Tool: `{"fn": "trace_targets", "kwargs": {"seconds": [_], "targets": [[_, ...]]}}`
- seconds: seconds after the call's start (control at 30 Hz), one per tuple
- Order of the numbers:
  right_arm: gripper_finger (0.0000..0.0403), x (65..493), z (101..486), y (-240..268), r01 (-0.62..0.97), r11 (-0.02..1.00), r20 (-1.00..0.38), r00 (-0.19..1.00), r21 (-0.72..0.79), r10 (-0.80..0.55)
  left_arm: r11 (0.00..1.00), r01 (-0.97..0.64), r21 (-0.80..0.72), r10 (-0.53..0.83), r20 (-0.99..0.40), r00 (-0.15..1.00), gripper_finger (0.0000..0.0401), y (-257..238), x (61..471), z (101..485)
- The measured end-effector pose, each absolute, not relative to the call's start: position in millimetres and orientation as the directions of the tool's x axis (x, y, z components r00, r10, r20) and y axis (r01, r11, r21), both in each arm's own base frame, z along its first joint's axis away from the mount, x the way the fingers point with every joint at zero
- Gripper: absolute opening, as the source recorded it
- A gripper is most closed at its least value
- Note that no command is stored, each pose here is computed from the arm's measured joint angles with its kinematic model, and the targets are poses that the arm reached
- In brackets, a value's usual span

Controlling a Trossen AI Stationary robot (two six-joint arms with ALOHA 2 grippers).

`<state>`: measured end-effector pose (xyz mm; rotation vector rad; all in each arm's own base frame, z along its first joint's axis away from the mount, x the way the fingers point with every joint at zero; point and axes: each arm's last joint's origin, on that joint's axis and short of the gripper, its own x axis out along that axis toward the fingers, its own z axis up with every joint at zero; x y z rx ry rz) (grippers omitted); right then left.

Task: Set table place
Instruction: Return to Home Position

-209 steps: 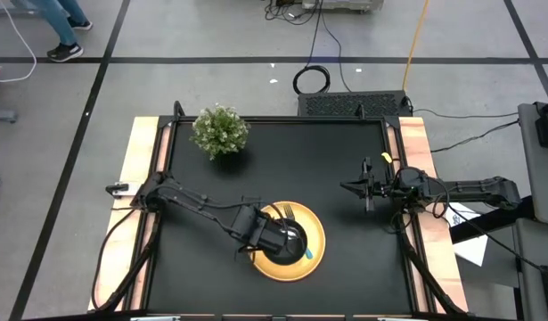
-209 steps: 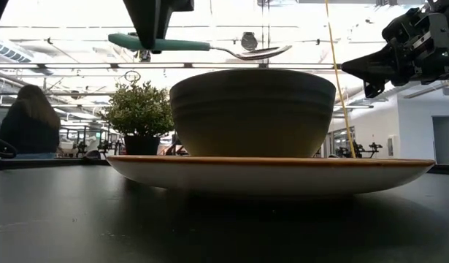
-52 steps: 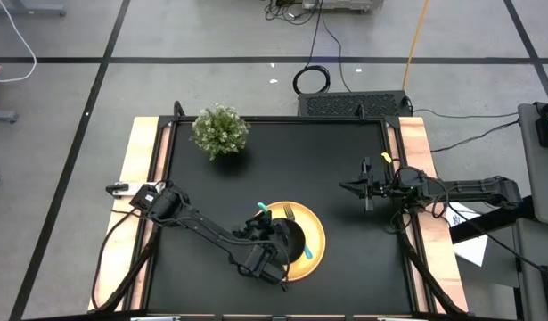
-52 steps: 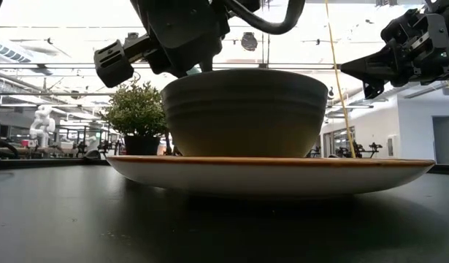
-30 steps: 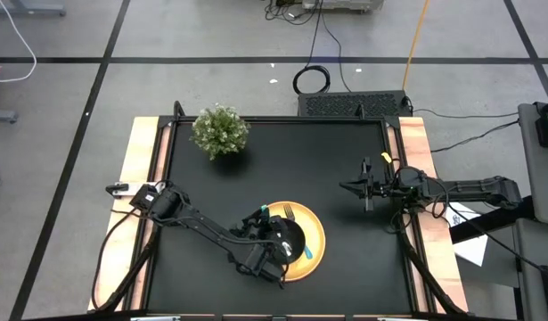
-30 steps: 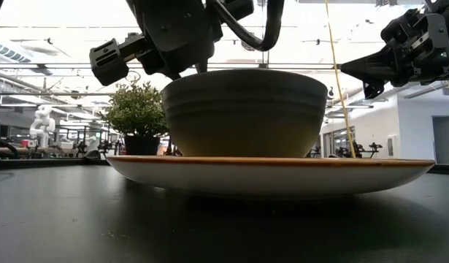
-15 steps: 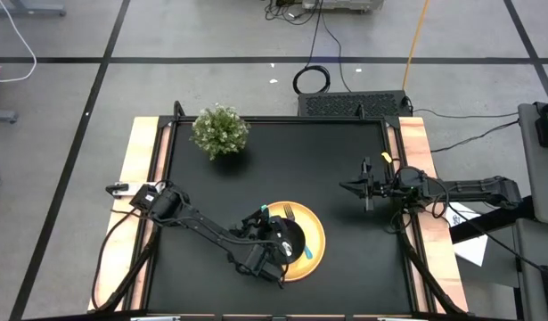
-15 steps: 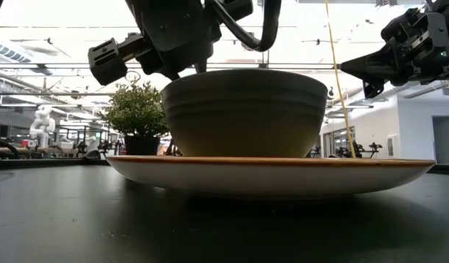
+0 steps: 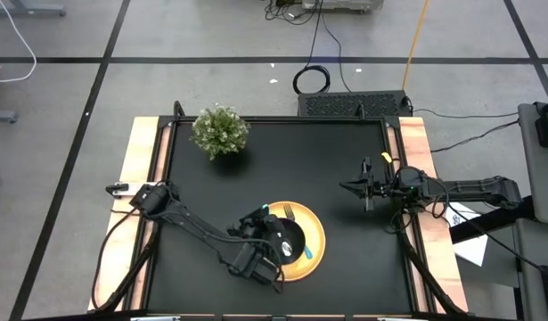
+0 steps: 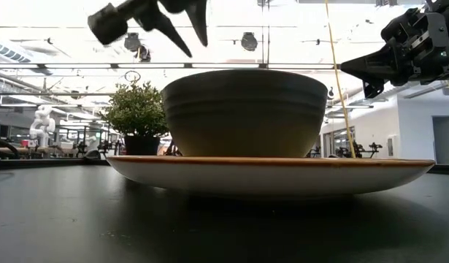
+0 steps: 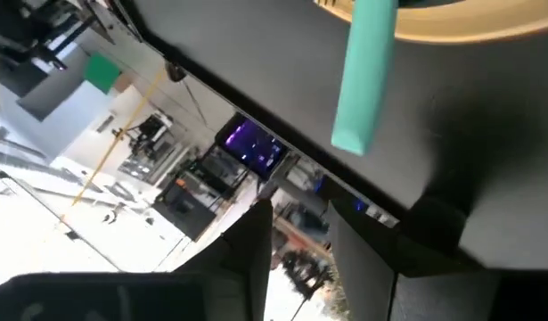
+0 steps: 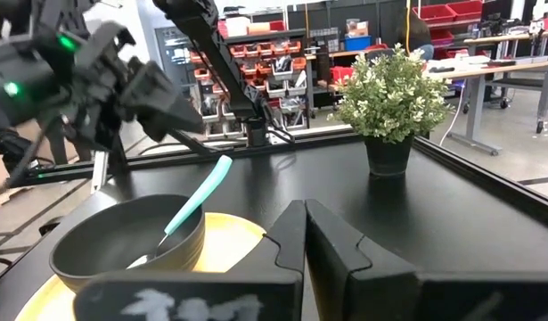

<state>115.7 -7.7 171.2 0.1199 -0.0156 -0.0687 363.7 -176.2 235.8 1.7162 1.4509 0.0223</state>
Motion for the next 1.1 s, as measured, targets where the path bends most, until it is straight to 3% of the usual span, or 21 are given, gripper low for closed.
{"fn": "trace_targets", "kwargs": {"seconds": [0.2, 0.37, 0.5, 0.67, 0.87, 1.1], "targets": [[0.0000, 115.8, 171.2, -7.7, 0.068, 0.990, 0.011, 0.998, 0.120, -0.070, 0.173, 0.661, 0.730, 0.757, -0.528, 0.385, 0.0118, -178.1, 347.7, 285.4], [0.0000, 115.8, 171.2, -7.7, 0.068, 0.990, 0.011, 0.998, 0.120, -0.069, 0.492, 0.352, 0.796, 0.662, -0.605, 0.442, 0.0099, -161.8, 324.5, 342.8], [0.0000, 115.8, 171.1, -7.7, 0.068, 0.990, 0.011, 0.998, 0.120, -0.069, 0.686, 0.082, 0.723, 0.583, -0.614, 0.532, 0.0023, -147.4, 297.6, 386.3], [0.0000, 115.7, 172.0, -7.7, 0.067, 0.991, 0.020, 0.997, 0.120, -0.069, 0.841, -0.089, 0.534, 0.444, -0.585, 0.679, 0.0004, -137.0, 269.6, 430.5], [0.0000, 115.7, 172.5, -7.7, 0.065, 0.988, 0.026, 0.997, 0.138, -0.069, 0.963, -0.030, 0.270, 0.165, -0.495, 0.853, 0.0002, -126.1, 251.0, 472.3], [0.0000, 115.7, 172.7, -7.7, 0.065, 0.988, 0.027, 0.997, 0.138, -0.069, 0.950, 0.070, 0.304, 0.063, -0.406, 0.912, 0.0002, -103.3, 257.0, 471.4]]}}
